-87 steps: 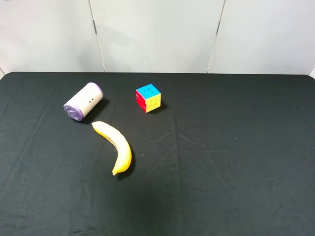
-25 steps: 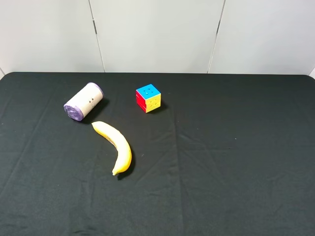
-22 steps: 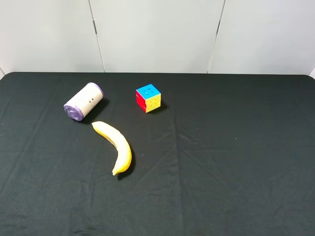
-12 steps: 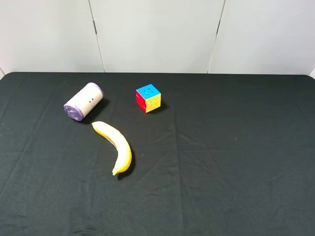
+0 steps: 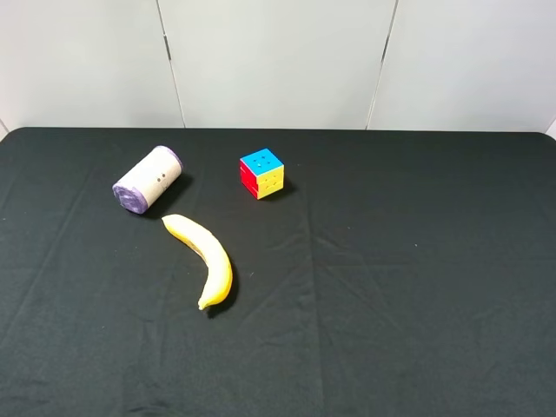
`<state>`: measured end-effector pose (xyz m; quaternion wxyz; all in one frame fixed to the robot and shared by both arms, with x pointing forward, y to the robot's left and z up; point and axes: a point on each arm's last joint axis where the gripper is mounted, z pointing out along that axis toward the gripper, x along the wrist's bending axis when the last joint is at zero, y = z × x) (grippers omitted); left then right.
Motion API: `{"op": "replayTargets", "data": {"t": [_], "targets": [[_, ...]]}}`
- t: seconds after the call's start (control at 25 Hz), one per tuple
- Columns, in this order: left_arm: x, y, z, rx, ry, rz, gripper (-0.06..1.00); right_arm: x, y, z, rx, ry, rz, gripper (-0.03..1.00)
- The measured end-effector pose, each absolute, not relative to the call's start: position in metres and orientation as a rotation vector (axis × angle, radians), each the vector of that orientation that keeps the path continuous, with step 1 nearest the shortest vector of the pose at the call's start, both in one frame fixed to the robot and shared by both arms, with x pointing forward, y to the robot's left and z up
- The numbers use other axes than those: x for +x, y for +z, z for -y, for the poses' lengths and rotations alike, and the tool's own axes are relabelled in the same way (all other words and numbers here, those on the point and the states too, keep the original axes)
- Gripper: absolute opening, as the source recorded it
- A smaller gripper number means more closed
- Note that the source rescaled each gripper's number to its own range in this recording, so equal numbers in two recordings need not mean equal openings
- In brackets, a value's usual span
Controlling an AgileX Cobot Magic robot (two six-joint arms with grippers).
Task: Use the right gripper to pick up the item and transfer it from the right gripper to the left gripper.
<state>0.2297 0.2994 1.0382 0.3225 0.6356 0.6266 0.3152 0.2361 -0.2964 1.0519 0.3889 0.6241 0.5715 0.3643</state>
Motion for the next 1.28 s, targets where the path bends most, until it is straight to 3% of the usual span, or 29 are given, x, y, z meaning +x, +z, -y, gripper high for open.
{"op": "replayTargets", "data": {"t": [1.28], "targets": [[0.2278, 1.0380, -0.2996, 1.653, 0.847, -1.651, 1.00, 0.2361, 1.0519, 0.2964, 1.587, 0.926, -1.453, 1.00]]}}
